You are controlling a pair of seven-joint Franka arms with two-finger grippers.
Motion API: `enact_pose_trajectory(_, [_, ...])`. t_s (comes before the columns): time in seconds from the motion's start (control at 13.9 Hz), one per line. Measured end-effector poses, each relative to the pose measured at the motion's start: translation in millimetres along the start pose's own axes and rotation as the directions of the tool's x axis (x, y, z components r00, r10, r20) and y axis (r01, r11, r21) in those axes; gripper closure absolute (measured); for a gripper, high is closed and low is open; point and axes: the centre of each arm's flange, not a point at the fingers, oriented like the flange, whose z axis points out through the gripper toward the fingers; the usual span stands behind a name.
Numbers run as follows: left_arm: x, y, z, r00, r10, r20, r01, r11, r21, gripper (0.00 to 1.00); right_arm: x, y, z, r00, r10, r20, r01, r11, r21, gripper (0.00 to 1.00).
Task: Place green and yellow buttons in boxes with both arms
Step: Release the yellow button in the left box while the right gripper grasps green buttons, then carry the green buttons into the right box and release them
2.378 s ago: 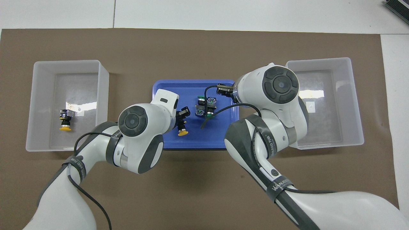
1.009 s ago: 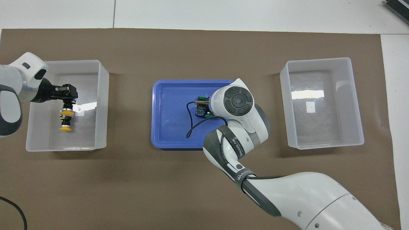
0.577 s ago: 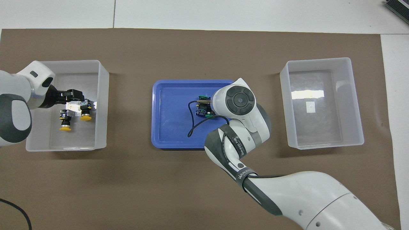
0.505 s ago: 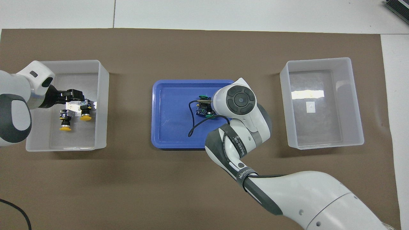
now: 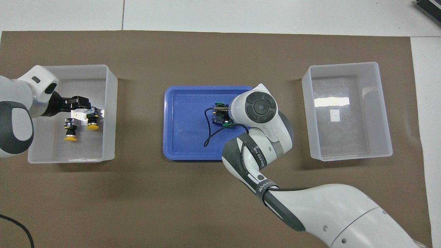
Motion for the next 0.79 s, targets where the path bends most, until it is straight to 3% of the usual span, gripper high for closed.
enact_pose_trajectory(0.22, [2,11,-41,0.998,0.008,0.066,-0.007,1.0,-0.013,0.2,-9,5,12,1.0,-0.003,0.0,0.003,1.0,0.0,0.39])
enact_pose_trajectory(0.36, [1,21,-72,0.995,-0.003,0.1,0.002,1.0,0.008,0.2,-8,6,9,1.0,-0.003,-0.003,0.003,1.0,0.002,0.59])
enact_pose_trajectory(0.58, [-4,42,-106,0.989,0.014,0.145,-0.025,0.997,0.068,0.11,-4,3,-8,1.0,-0.003,-0.027,0.003,1.0,0.017,0.59])
enact_pose_trajectory(0.79, [-11,50,-128,0.982,0.019,0.185,-0.037,0.995,0.093,0.08,17,24,-57,0.998,0.038,-0.054,-0.038,0.999,0.011,0.59])
